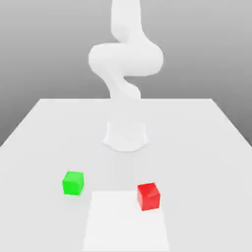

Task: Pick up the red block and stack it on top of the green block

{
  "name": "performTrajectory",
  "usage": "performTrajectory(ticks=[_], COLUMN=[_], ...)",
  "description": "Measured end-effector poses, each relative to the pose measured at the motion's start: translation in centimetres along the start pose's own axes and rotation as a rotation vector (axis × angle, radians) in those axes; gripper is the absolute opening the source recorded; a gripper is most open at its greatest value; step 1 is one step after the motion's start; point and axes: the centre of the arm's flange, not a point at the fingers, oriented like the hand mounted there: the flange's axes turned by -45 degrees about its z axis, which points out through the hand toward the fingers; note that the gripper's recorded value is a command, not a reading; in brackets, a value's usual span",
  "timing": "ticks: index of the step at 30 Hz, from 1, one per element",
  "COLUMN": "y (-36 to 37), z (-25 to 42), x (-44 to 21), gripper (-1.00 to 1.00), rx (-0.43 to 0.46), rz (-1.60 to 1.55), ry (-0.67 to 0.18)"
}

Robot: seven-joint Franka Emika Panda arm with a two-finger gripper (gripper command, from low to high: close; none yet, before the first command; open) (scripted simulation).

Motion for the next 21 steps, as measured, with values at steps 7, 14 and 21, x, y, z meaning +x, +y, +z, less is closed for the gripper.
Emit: performTrajectory(ticks=[7,14,21], y=[-2.5,-4.6,-5.4], z=[16.5,28.2,34.5], x=[-7.6,-21.0,-33.1], gripper=[0.0,0.0,0.0], rx=[0.028,0.059,0.079], rz=[-0.075,-0.158,-0.213], ry=[-0.261,-0.534,-0.714])
